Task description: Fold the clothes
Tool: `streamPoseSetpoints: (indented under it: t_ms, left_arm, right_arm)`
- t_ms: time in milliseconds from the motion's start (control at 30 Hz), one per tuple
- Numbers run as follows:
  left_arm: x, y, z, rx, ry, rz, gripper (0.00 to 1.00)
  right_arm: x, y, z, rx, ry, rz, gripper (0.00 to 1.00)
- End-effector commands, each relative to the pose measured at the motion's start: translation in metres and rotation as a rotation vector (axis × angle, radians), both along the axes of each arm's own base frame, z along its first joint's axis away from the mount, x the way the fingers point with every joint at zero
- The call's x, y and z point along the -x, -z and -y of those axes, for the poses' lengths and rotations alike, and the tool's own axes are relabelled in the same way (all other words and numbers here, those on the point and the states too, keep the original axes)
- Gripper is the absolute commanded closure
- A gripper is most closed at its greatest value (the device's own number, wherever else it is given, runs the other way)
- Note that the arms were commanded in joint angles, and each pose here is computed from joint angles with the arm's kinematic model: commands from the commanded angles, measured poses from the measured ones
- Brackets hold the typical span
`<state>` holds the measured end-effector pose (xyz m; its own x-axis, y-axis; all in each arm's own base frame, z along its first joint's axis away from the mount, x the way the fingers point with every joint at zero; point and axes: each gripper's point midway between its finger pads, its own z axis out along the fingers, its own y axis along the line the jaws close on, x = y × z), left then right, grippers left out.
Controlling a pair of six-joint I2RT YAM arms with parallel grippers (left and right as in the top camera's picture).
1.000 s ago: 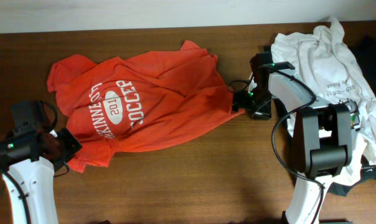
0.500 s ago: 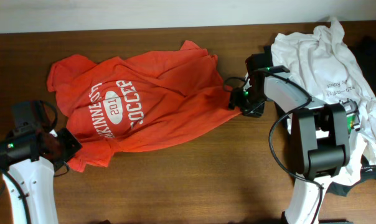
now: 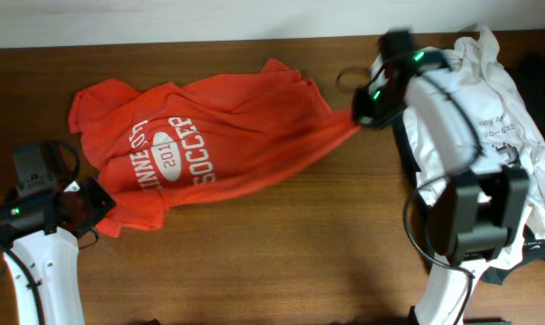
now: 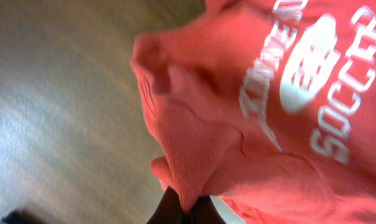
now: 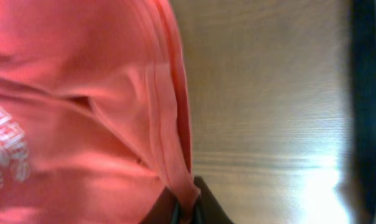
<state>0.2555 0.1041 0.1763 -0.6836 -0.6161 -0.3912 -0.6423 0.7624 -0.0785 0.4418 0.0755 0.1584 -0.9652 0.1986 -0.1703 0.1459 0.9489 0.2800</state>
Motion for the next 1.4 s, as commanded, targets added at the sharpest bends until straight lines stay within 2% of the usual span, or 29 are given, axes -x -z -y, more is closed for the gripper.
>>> streamPoseSetpoints:
  t_ms: [0,167,400,567,600,867,967,1100,1200,1367]
  left_arm:
    - [-0.014,-0.030,-0.006,-0.038,0.006,0.094,1.00]
    - [-0.012,-0.034,-0.005,-0.034,0.008,0.094,1.00]
    - [-0.012,-0.033,-0.002,-0.015,0.016,0.093,1.00]
    - [-0.011,-0.032,0.000,-0.009,0.018,0.085,1.00]
    - [-0.010,-0.032,0.000,-0.007,0.018,0.081,1.00]
    - [-0.003,-0.028,0.002,0.003,0.017,0.052,1.00]
    - [-0.002,-0.028,0.003,0.005,0.017,0.048,1.00]
    - [-0.002,-0.028,0.003,0.005,0.017,0.048,1.00]
    - [-0.002,-0.027,0.003,0.006,0.017,0.045,1.00]
    - [-0.001,-0.027,0.003,0.007,0.017,0.041,1.00]
  right_arm:
    - [0.009,-0.061,0.028,0.147,-0.001,0.099,0.91]
    - [0.045,-0.034,0.049,0.262,0.004,-0.089,0.91]
    - [0.055,-0.021,0.053,0.285,0.000,-0.141,0.91]
    - [0.073,-0.016,0.054,0.293,-0.032,-0.219,0.90]
    - [0.075,-0.015,0.054,0.294,-0.039,-0.228,0.73]
    - [0.084,-0.012,0.055,0.297,-0.045,-0.268,0.72]
    - [0.100,-0.006,0.056,0.302,-0.070,-0.339,0.66]
    - [0.131,0.029,0.042,0.215,-0.093,-0.486,0.63]
    - [0.144,0.062,0.028,0.126,-0.099,-0.536,0.54]
    - [0.161,0.104,0.004,-0.026,-0.092,-0.570,0.51]
